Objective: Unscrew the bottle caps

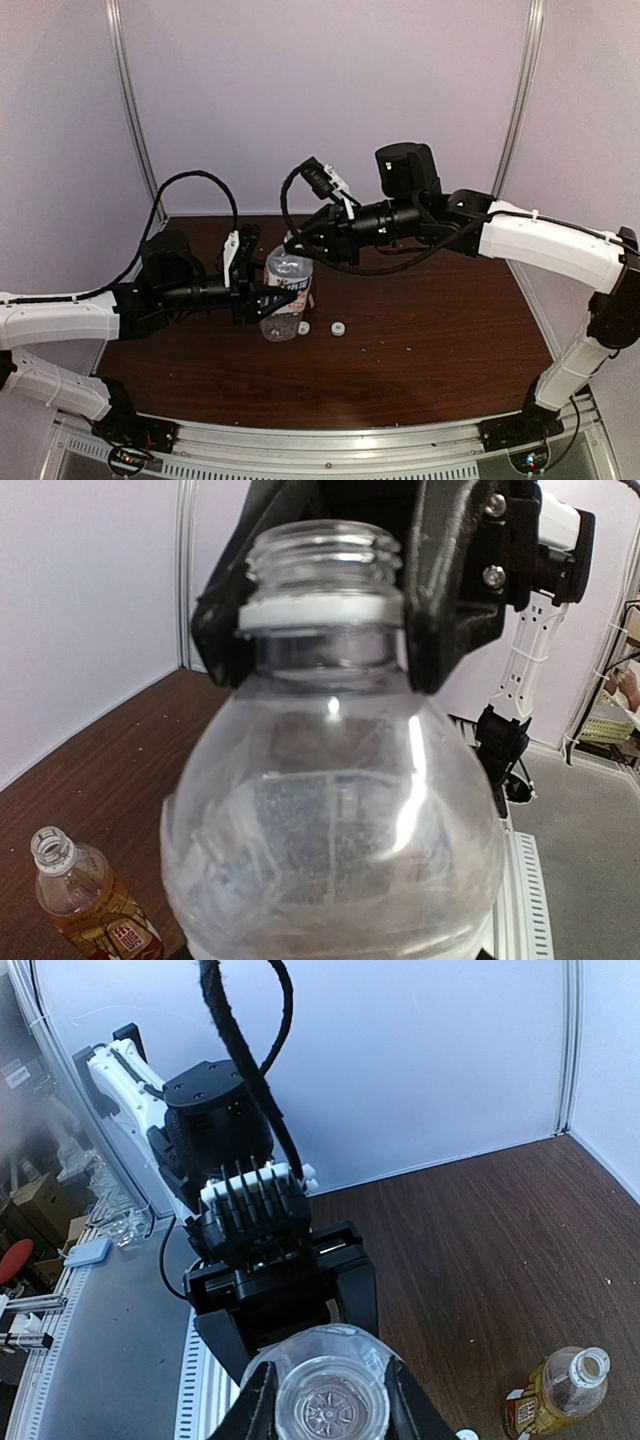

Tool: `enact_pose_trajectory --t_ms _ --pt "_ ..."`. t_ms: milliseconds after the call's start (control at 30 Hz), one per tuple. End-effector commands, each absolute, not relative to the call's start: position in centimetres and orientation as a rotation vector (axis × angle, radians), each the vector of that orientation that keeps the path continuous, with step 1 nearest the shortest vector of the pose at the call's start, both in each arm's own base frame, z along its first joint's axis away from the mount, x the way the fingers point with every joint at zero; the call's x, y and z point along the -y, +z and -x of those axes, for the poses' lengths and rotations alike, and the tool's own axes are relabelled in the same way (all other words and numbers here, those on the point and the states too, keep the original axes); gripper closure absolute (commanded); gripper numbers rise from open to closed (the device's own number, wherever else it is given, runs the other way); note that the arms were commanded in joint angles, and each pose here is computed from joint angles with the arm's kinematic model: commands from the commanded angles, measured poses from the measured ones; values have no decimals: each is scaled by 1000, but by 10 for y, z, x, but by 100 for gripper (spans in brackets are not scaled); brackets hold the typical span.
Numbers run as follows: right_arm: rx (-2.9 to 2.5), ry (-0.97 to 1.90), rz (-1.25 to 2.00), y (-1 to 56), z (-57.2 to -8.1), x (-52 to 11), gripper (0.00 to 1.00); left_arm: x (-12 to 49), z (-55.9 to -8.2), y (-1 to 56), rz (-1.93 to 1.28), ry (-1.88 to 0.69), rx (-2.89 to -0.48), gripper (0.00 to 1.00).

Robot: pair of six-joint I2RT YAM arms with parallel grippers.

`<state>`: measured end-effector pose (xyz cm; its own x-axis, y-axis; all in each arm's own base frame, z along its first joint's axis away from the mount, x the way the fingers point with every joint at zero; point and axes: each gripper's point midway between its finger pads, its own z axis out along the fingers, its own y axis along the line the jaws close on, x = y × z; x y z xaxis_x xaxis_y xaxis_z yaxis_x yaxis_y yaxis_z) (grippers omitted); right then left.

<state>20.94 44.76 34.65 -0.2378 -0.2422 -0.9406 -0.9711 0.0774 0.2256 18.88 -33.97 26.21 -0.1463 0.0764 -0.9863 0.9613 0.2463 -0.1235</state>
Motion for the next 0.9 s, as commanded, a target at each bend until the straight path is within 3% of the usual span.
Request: enact_pose_trajectory --t_ms 0,133,300,867 --pt "-1590 1172 1211 354 -213 -446 90 340 -193 292 -994 -1067 -1369 45" --pt "-1607 1125 1173 354 -217 -435 100 335 -194 297 -972 -1048 -1359 26" --pt "-1637 1061 1121 352 -224 -416 100 325 -202 297 -910 -981 -1377 3" --pt "-1904 489 693 315 -329 -327 99 254 -234 307 -576 -667 -1449 2"
